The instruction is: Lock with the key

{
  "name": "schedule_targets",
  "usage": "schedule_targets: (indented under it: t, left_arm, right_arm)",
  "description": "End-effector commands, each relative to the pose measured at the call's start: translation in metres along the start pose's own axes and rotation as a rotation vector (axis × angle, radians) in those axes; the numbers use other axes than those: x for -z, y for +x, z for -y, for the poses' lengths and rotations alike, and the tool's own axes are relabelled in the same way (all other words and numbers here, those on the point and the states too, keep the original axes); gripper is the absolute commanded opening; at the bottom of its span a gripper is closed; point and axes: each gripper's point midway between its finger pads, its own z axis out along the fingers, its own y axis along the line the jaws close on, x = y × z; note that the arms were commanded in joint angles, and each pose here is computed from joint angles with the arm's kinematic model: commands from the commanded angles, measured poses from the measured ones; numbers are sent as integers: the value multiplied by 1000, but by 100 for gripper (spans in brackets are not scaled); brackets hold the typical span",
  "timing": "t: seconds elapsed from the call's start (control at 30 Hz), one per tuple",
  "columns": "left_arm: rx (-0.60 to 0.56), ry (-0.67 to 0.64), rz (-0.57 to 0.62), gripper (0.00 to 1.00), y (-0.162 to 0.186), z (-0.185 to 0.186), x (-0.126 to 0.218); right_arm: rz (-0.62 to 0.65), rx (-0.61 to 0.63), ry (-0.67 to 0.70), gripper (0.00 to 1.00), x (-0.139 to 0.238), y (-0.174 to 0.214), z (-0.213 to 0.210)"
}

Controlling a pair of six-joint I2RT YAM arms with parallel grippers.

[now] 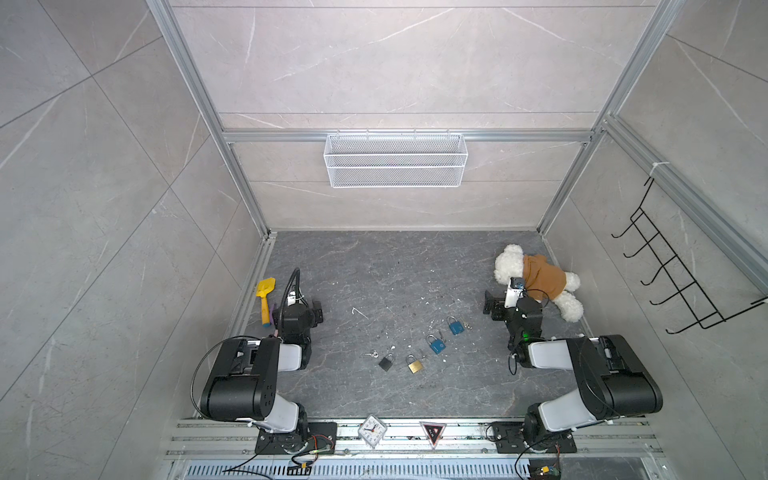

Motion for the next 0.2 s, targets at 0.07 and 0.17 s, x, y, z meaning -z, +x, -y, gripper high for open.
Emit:
schedule_targets:
  t: [0.07,0.17]
  left_arm:
    - [38,10,64,100,-22,1,-2]
    - [38,10,65,100,-22,1,-2]
  right_arm:
    - [-7,-15,-11,100,-5,-2,-1]
    - [-1,-12,-12,100,-2,-2,-1]
